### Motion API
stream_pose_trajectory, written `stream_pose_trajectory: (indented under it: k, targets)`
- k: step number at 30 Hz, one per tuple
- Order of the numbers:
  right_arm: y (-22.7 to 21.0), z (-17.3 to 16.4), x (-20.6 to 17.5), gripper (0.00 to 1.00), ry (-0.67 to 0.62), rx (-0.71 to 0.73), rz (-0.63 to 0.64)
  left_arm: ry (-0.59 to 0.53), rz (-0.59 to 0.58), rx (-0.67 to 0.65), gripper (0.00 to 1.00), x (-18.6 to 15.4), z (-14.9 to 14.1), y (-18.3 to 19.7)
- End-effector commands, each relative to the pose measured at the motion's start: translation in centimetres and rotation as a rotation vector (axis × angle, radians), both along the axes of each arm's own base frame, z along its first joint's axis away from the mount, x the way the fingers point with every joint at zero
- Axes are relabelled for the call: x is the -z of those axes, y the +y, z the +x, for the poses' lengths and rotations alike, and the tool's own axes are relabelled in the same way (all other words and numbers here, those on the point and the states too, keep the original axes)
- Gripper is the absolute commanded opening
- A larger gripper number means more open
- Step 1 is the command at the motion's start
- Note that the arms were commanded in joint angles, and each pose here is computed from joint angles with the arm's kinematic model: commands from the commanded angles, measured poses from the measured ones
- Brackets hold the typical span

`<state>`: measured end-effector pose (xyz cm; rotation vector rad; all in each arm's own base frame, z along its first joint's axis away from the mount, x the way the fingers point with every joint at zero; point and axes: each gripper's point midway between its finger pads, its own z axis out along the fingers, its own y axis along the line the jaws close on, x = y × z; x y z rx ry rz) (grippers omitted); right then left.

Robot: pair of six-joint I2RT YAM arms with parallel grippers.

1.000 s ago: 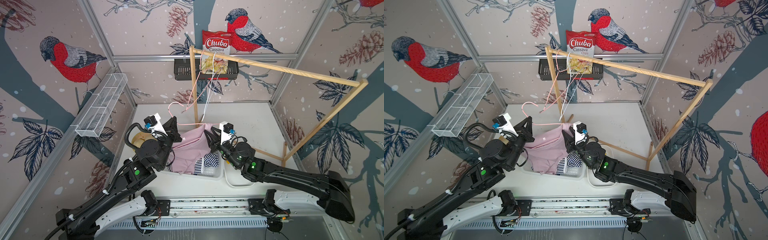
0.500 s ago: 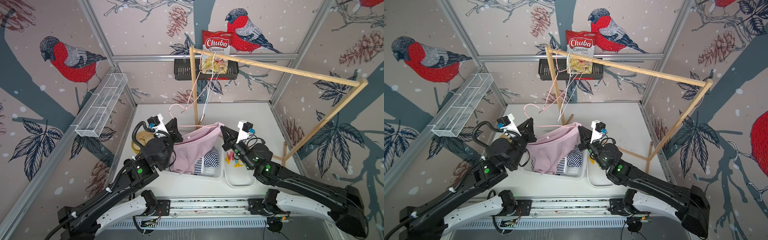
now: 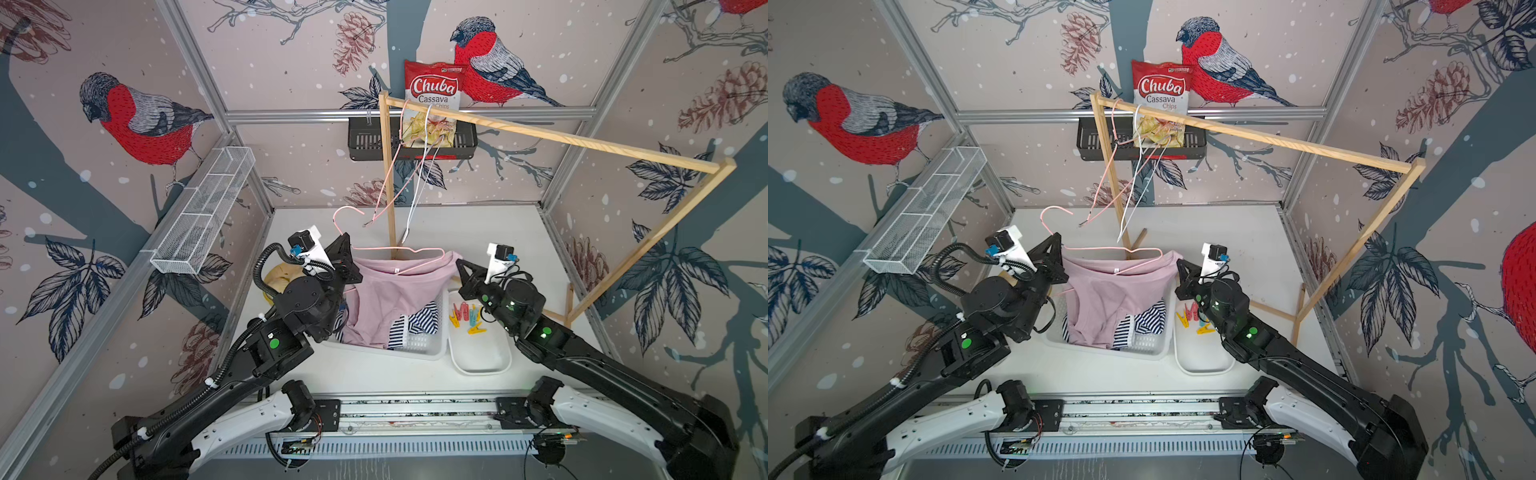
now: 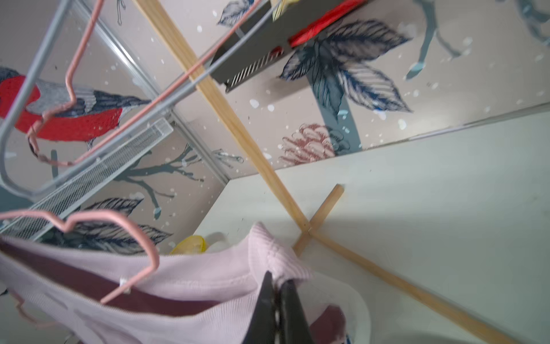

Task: Remove the clothespins securing tank tops to the hanger
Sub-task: Remove the tank top from the hanger.

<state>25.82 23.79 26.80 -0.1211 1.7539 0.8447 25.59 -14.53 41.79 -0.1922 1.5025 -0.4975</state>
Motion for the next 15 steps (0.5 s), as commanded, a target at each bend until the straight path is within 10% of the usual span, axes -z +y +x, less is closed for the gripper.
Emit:
stream_pose_trajectory:
  k: [1,8,15]
  targets:
    - [3.1,-1.6,-0.5,0.0,-0.028,-0.119,0.037,-0.038,-0.041,0.011,0.0,-1.6,0.0,-0.2]
    - [8.9,-5.9,1.3,0.3,-0.077,-0.419,-0.02,-0.053,-0.031,0.018,0.0,-2.4,0.4,-1.0]
    - [5.0,-6.6,-0.5,0.55,-0.209,-0.337,-0.093,-0.046,-0.017,0.012,0.0,-2.0,0.7,-1.3]
